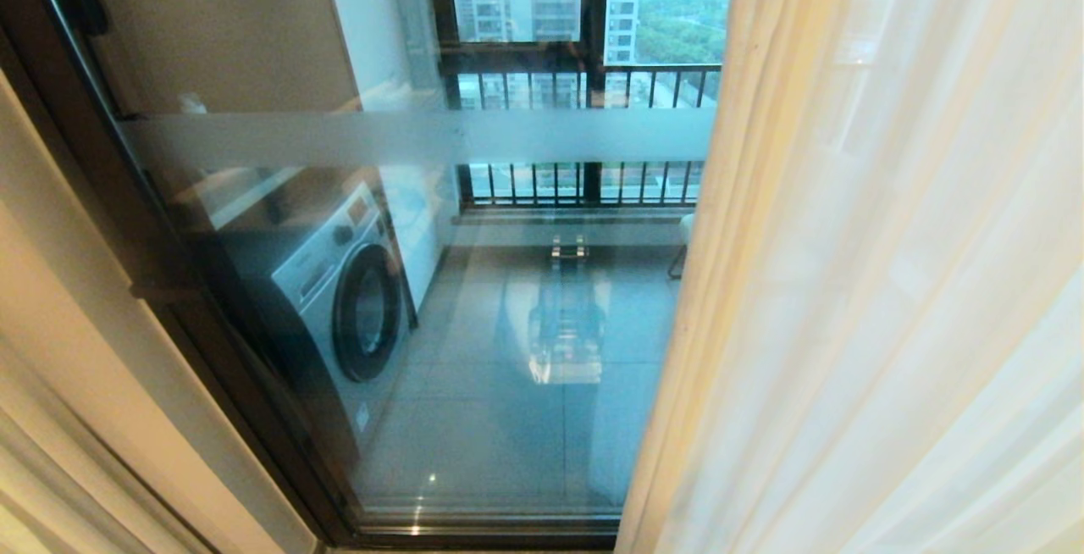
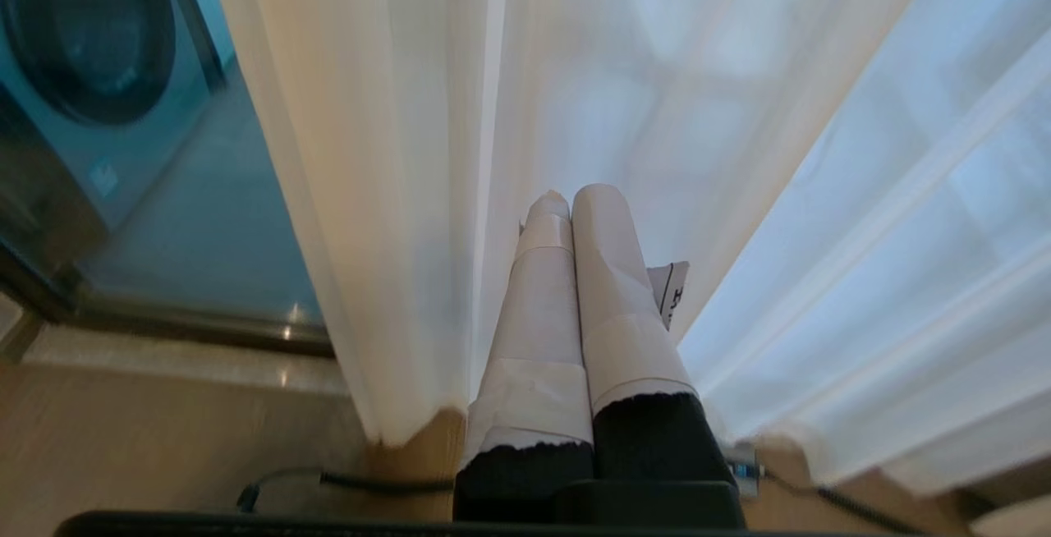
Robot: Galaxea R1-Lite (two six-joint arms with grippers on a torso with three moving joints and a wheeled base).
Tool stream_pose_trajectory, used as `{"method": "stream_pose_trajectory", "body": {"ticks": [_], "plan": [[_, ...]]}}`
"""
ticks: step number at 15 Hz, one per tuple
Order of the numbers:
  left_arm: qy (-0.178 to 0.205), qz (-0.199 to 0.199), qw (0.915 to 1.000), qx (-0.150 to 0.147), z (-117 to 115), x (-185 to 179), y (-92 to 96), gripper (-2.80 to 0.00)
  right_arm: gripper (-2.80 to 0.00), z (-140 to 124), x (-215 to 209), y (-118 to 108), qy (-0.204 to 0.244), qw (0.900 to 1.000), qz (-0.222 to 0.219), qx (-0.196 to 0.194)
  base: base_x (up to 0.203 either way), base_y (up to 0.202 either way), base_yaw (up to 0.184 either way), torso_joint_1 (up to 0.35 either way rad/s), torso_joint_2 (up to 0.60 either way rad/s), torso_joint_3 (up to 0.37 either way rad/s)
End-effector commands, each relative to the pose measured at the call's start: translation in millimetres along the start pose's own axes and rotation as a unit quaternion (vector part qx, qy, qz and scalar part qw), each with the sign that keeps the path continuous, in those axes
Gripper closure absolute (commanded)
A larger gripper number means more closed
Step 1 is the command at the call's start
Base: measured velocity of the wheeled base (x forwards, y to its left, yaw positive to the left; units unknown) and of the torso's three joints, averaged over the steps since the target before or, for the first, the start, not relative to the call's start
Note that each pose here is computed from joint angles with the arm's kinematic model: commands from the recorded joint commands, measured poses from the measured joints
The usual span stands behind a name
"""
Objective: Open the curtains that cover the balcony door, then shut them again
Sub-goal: Close the inner curtains on both sides
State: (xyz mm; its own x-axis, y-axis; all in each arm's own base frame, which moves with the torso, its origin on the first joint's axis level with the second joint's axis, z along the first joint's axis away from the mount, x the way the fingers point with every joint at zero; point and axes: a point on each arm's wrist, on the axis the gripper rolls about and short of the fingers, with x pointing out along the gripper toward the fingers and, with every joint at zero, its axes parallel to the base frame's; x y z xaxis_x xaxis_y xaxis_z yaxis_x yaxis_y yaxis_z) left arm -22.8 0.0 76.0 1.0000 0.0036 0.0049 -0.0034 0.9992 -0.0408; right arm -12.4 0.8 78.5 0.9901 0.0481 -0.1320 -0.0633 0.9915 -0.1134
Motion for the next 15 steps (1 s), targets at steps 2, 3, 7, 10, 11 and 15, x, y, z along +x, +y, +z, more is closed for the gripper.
{"method": "stream_pose_trajectory", "body": {"ticks": [2, 3, 7, 10, 11, 15], "plan": [[-0.001, 0.000, 1.0000, 0.000, 0.1, 0.0, 0.0, 0.00, 0.00, -5.0, -9.8, 1.1, -0.061, 0.998, -0.013, -0.007, 0.000, 0.000, 0.000, 0.000, 0.00, 0.000], [-0.001, 0.000, 1.0000, 0.000, 0.1, 0.0, 0.0, 0.00, 0.00, -5.0, -9.8, 1.1, -0.061, 0.998, -0.012, -0.007, 0.000, 0.000, 0.000, 0.000, 0.00, 0.000], [-0.001, 0.000, 1.0000, 0.000, 0.1, 0.0, 0.0, 0.00, 0.00, -4.9, -9.9, 1.1, -0.062, 0.998, -0.012, -0.004, 0.000, 0.000, 0.000, 0.000, 0.00, 0.000], [-0.001, 0.000, 1.0000, 0.000, 0.1, 0.0, 0.0, 0.00, 0.00, -4.9, -9.9, 1.1, -0.062, 0.998, -0.012, -0.003, 0.000, 0.000, 0.000, 0.000, 0.00, 0.000], [-0.001, 0.000, 1.0000, 0.000, 0.1, 0.0, 0.0, 0.00, 0.00, -4.9, -9.9, 1.1, -0.062, 0.998, -0.012, -0.002, 0.000, 0.000, 0.000, 0.000, 0.00, 0.000], [-0.001, 0.000, 1.0000, 0.000, 0.1, 0.0, 0.0, 0.00, 0.00, -4.9, -9.9, 1.1, -0.062, 0.998, -0.012, -0.002, 0.000, 0.000, 0.000, 0.000, 0.00, 0.000]]}}
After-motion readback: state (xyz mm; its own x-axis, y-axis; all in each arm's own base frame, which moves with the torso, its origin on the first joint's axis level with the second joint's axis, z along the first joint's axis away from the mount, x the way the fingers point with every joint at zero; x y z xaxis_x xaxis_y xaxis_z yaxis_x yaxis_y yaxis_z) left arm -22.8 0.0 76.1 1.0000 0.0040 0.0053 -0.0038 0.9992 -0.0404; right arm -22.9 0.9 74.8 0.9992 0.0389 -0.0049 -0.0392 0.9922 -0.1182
